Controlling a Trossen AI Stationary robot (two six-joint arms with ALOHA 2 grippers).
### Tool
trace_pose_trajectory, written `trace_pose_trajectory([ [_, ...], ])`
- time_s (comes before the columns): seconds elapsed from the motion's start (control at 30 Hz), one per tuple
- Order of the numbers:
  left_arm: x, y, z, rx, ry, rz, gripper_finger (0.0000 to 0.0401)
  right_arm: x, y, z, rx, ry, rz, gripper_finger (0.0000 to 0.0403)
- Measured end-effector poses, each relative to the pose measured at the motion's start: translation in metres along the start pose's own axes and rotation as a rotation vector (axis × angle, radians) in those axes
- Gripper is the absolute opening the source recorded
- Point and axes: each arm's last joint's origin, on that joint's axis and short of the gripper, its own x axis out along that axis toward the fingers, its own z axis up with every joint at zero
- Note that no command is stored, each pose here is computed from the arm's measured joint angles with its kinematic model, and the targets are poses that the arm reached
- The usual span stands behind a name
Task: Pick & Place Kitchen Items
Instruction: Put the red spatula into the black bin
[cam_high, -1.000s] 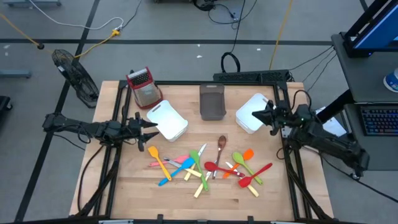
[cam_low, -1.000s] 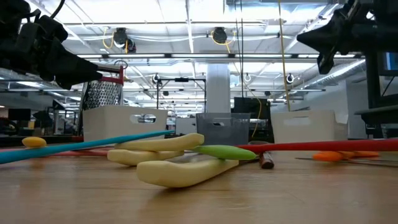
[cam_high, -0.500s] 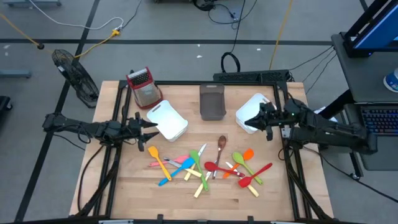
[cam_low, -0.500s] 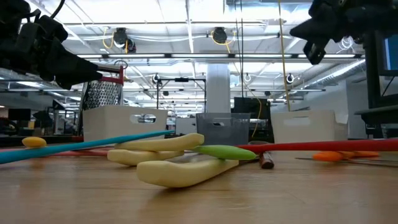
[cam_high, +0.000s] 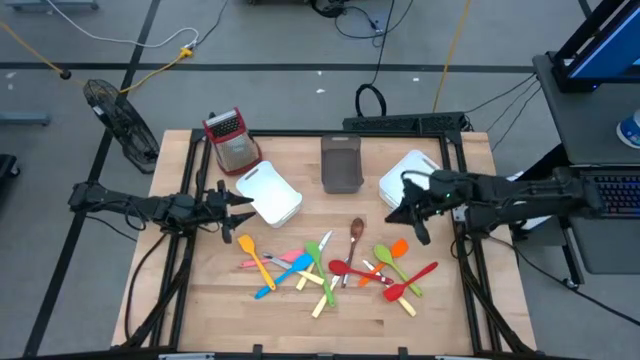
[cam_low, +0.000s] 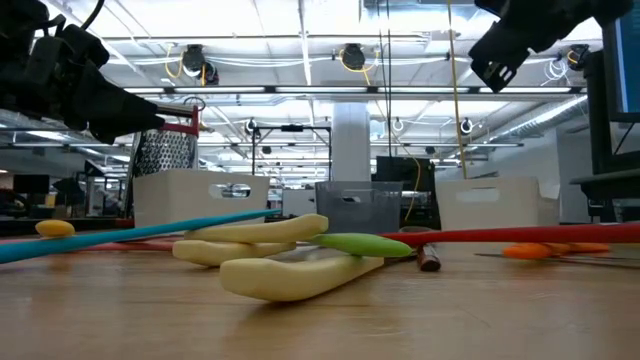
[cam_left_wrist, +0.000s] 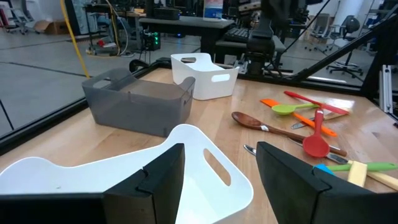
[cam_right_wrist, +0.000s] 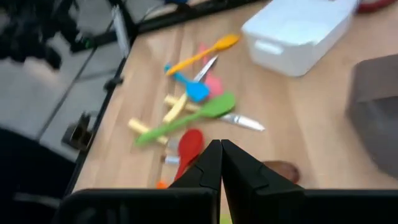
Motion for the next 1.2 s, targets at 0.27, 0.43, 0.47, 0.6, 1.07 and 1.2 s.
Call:
trace_pose_trajectory([
  [0.27, 0.000, 0.000, 0.000, 0.000, 0.000, 0.000, 0.0205, 0.022, 0.016, -0.016, -0.041, 0.180, 0.050, 0.0001],
  [0.43, 0.000, 0.000, 0.000, 0.001, 0.000, 0.000, 0.0205, 0.032, 0.022, -0.030, 0.024, 0.322, 0.053, 0.0001],
  [0.47, 0.000, 0.000, 0.000, 0.000, 0.000, 0.000, 0.0205, 0.034, 0.023, -0.032, 0.045, 0.345, 0.049, 0.0001],
  [0.6, 0.000, 0.000, 0.000, 0.001, 0.004, 0.000, 0.0205, 0.037, 0.025, -0.041, 0.091, 0.435, 0.029, 0.0001],
  [1.07, 0.000, 0.000, -0.001, -0.006, 0.005, 0.000, 0.0205, 0.039, 0.034, -0.057, -0.140, 0.590, 0.144, 0.0003],
  [1.2, 0.000, 0.000, -0.001, -0.005, 0.005, 0.001, 0.0205, 0.039, 0.033, -0.057, -0.130, 0.592, 0.105, 0.0017],
])
